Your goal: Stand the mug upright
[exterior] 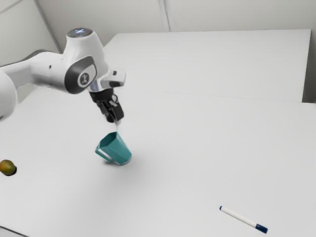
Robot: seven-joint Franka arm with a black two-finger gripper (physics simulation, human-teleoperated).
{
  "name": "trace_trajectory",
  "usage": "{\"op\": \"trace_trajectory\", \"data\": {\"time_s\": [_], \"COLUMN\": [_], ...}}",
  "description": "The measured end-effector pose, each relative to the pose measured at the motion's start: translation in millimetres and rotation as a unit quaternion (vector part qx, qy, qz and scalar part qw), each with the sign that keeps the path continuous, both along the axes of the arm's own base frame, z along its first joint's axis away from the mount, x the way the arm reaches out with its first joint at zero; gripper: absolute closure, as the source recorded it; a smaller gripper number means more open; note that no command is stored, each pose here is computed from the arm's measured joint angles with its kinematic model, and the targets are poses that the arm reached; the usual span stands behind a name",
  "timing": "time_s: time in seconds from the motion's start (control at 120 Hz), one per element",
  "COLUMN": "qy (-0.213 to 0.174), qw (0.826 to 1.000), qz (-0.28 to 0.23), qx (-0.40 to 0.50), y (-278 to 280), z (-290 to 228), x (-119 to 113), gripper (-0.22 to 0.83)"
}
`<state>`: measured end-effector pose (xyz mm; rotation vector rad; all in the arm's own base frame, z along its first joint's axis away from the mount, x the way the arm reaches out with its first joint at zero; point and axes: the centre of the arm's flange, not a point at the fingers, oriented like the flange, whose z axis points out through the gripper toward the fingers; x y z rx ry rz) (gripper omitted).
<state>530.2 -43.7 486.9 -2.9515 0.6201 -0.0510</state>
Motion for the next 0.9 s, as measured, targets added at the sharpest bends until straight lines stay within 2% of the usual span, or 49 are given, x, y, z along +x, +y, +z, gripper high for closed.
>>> {"op": "trace_trajectory", "data": {"time_s": [0.283, 0.392, 0.608, 0.9], "qy": [-0.009, -0.017, 0.003, 0.012], "qw": [0.998, 0.996, 0.991, 0.988], "qz": [0.047, 0.076, 0.129, 0.152], "qx": [-0.026, -0.043, -0.038, -0.036], "y": [-6.2, 3.6, 18.3, 5.8], "z": [78.9, 112.2, 119.9, 129.1], "x": [10.3, 22.5, 18.3, 14.9], "gripper": [0.02, 0.01, 0.0, 0.0]}}
